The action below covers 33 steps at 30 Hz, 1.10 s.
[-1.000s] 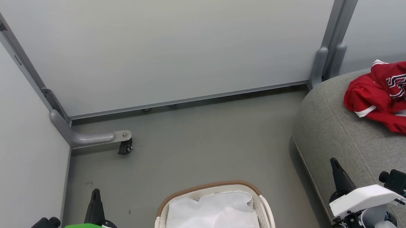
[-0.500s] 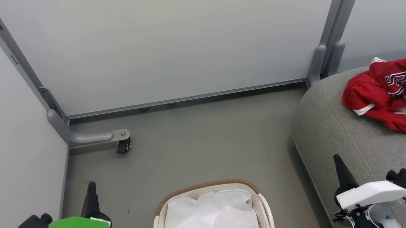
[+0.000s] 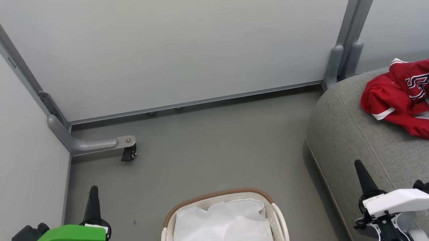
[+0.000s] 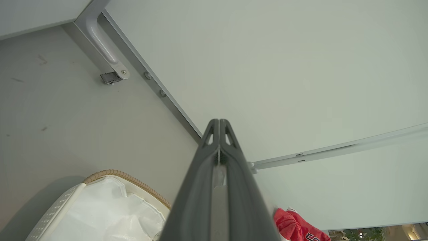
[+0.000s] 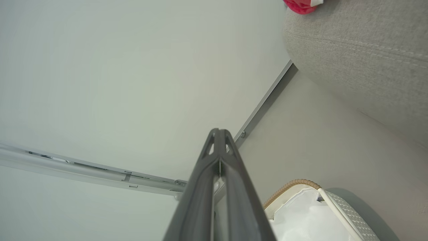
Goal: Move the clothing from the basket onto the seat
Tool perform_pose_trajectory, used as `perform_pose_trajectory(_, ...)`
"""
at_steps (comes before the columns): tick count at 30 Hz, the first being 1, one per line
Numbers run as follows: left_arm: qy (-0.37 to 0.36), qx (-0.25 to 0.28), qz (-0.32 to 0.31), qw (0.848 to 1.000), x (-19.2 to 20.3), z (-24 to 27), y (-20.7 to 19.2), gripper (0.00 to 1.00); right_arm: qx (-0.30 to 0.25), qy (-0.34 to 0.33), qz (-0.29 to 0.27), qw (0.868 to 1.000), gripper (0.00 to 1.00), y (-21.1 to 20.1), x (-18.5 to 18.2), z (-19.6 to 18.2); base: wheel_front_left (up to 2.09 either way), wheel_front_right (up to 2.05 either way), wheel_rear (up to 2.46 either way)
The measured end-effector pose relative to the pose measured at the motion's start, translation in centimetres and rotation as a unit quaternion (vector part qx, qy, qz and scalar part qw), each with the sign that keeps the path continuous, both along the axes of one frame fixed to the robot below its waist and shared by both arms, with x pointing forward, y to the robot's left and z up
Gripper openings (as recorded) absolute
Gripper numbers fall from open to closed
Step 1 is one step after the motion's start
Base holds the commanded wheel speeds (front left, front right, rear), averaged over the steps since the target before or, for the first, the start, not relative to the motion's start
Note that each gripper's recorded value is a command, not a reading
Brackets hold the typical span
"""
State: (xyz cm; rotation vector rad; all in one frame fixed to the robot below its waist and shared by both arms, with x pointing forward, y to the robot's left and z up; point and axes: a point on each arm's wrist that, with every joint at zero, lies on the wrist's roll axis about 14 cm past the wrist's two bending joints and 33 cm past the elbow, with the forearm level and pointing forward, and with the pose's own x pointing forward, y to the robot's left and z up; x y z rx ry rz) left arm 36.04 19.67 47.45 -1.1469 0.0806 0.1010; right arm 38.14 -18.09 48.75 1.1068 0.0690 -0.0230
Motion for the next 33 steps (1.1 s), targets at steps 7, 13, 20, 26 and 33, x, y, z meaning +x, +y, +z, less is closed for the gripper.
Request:
perform_pose_trajectory(7,-0.005,-0.031,0.002,0.999,0.3,0.3,0.1,0.00,0.034,-0.002,-0.004,0.999,0.00,-0.3,0.1,0.2,0.00,0.00,0.00)
perform_pose_trajectory(13,-0.010,-0.057,0.002,0.998,0.6,0.6,0.2,0.00,0.062,-0.003,-0.006,0.998,0.00,-0.5,0.2,0.4,0.00,0.00,0.00)
perform_pose_trajectory(20,-0.017,-0.084,0.000,0.996,1.0,1.0,0.1,0.00,0.092,-0.008,-0.008,0.996,0.00,-0.7,0.4,0.7,0.00,0.00,0.00)
perform_pose_trajectory(26,-0.022,-0.106,0.000,0.994,1.3,1.2,0.2,0.00,0.117,-0.009,-0.010,0.993,0.00,-0.9,0.4,0.8,0.00,0.00,0.00)
perform_pose_trajectory(33,-0.029,-0.131,0.000,0.991,1.6,1.5,0.2,0.00,0.145,-0.012,-0.012,0.989,0.00,-1.1,0.4,0.9,0.00,0.00,0.00)
